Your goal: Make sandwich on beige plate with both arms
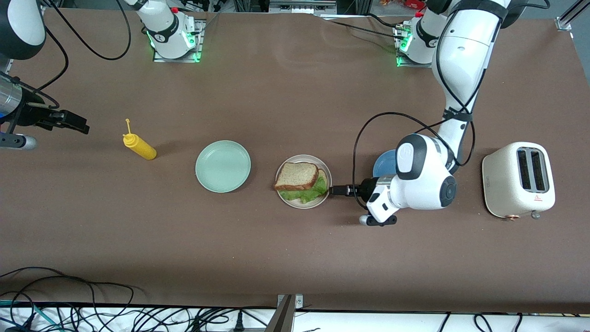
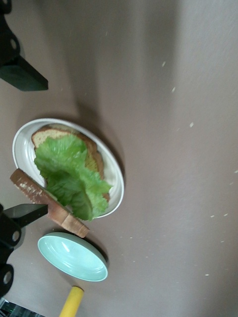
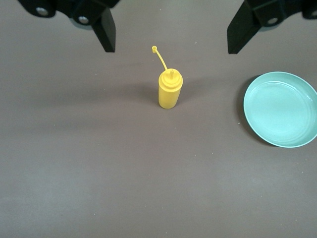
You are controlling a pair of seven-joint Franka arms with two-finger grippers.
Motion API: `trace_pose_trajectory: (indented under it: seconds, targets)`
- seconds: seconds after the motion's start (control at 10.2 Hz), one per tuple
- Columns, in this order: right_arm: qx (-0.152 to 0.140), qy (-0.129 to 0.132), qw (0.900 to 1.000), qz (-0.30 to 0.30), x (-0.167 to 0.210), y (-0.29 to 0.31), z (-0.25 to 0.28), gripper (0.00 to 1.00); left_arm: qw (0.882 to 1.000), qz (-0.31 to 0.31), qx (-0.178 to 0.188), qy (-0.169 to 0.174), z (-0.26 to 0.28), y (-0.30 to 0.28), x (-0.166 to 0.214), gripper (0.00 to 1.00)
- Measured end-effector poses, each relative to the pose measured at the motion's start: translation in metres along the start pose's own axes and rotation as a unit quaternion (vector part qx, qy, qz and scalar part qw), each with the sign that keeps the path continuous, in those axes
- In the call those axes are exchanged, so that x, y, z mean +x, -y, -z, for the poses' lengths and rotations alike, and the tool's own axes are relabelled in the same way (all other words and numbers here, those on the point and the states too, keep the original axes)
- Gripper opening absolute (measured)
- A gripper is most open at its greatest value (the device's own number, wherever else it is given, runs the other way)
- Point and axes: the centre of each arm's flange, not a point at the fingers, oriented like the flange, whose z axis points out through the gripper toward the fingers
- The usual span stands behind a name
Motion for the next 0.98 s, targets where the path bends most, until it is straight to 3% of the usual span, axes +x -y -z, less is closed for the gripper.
trace_pose_trajectory:
  seconds: [0.2,0.49,0.98]
  targets:
    - [0.0,0.0,1.0,0.0,0.0,0.0,-0.006,1.0,0.999,0.007,0.025,-0.019,0.027,0.031,0.014,1.0]
    - [0.0,0.001,1.0,0.002,0.0,0.004,-0.009,1.0,0.995,-0.015,0.098,-0.03,0.073,0.051,0.016,1.0]
    - [0.0,-0.003,1.0,0.006,-0.001,0.011,-0.006,1.0,0.973,-0.038,0.226,-0.022,0.155,0.075,0.002,1.0]
